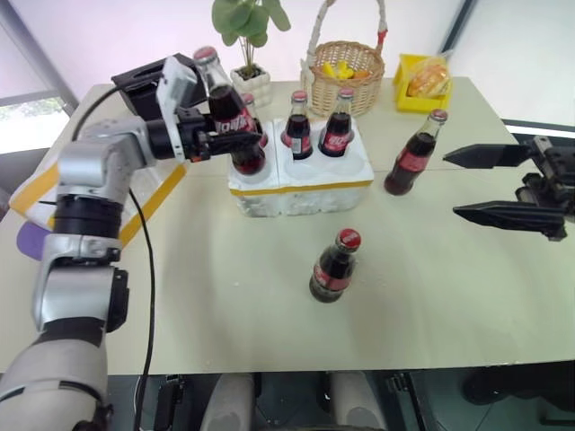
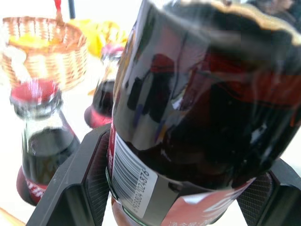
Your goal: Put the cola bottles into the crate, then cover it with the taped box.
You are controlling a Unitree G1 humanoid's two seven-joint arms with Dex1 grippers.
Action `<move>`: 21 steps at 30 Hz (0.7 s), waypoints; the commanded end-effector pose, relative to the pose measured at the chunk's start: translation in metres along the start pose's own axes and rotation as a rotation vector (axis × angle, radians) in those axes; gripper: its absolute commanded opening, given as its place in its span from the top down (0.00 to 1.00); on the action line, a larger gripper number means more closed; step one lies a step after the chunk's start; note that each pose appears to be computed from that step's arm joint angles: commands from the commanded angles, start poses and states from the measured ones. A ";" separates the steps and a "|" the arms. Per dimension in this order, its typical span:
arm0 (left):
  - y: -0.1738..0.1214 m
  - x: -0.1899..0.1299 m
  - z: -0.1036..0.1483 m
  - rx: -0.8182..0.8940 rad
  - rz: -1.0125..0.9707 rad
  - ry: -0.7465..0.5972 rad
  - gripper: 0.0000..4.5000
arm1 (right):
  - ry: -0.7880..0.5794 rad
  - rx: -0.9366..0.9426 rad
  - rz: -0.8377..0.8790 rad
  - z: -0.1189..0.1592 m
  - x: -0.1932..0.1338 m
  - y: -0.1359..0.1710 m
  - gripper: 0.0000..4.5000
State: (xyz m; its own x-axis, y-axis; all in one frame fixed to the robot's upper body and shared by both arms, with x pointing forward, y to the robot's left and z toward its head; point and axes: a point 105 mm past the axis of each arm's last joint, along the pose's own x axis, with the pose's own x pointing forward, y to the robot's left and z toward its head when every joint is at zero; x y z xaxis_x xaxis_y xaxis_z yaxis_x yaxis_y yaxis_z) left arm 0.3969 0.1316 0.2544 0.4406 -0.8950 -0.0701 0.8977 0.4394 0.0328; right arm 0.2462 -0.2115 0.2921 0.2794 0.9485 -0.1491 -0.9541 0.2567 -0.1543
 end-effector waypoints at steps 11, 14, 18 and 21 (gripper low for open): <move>0.006 0.021 -0.017 0.120 -0.016 0.086 0.02 | -0.051 -0.045 -0.034 0.007 0.000 0.003 0.00; 0.007 0.022 -0.024 0.133 0.000 0.097 0.02 | -0.052 -0.046 -0.037 0.007 0.001 0.002 0.00; 0.006 0.014 -0.024 0.127 -0.001 0.074 0.02 | -0.049 -0.043 -0.052 0.005 0.000 0.000 0.00; 0.004 0.000 -0.014 0.116 0.002 0.034 0.02 | -0.038 -0.037 -0.087 0.000 -0.004 -0.005 0.00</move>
State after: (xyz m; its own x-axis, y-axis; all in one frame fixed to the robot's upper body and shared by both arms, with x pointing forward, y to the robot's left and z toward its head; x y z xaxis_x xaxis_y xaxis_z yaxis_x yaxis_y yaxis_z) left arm 0.4060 0.1268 0.2143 0.4412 -0.8808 -0.1718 0.8972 0.4290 0.1048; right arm 0.2509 -0.2125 0.2866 0.3315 0.9373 -0.1081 -0.9369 0.3135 -0.1546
